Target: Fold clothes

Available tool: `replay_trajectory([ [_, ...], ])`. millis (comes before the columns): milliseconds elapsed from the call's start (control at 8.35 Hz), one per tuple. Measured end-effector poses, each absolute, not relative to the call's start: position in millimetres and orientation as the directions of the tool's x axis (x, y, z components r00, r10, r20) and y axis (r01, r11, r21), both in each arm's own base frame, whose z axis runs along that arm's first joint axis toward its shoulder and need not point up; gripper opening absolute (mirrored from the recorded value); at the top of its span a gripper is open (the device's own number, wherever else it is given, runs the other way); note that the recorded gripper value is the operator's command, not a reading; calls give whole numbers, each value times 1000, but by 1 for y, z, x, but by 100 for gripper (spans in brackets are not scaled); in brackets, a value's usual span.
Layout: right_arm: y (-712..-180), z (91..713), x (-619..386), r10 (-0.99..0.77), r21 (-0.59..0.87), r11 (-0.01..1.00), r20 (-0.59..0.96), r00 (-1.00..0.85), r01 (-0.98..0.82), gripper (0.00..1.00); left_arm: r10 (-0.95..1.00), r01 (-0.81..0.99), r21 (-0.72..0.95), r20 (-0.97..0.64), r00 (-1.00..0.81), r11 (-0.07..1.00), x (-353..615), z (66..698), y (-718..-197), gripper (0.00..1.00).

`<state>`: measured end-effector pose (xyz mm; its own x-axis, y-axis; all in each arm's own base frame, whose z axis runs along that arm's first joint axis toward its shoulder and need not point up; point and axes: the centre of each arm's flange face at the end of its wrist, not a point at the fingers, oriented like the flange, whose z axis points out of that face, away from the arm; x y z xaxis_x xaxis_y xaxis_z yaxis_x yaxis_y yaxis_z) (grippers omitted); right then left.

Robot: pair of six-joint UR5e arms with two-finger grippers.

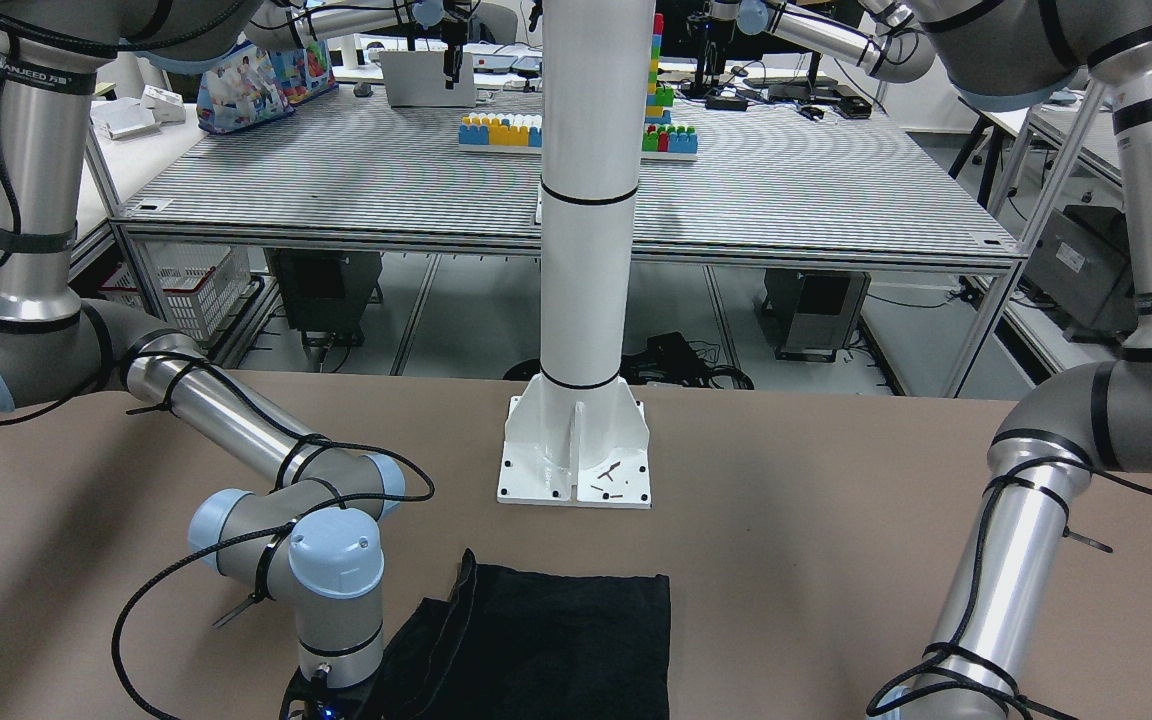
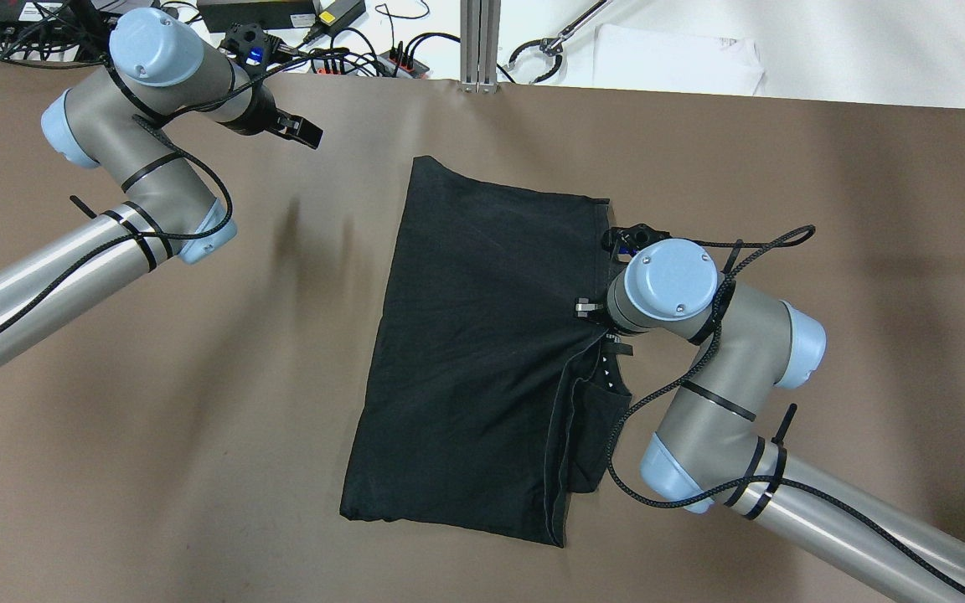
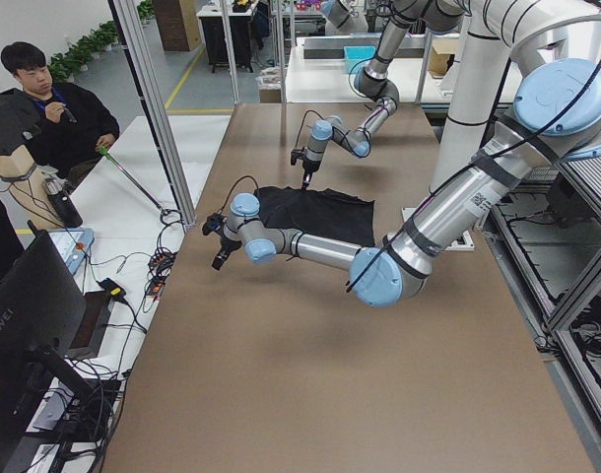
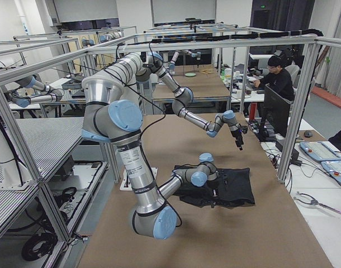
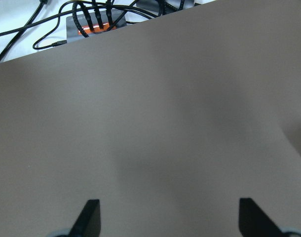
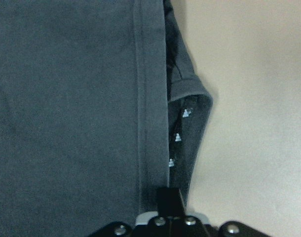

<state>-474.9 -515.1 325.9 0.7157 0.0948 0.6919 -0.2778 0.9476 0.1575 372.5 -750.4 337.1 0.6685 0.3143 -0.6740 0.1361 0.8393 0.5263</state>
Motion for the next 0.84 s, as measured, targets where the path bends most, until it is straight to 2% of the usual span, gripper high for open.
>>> replay_trajectory([
  [240, -513, 326, -473, 88, 163, 947, 699, 710, -278, 94, 314, 136, 526, -674, 669, 839, 372, 337, -750, 100],
  [479, -518, 290, -478, 107, 134, 944, 739, 665, -301, 93, 315, 135, 526, -674, 669, 840, 373, 338, -750, 100],
  [839, -509, 226, -501, 334, -97, 899, 781, 527, -427, 92, 316, 135, 527, -674, 668, 839, 373, 337, -750, 100],
])
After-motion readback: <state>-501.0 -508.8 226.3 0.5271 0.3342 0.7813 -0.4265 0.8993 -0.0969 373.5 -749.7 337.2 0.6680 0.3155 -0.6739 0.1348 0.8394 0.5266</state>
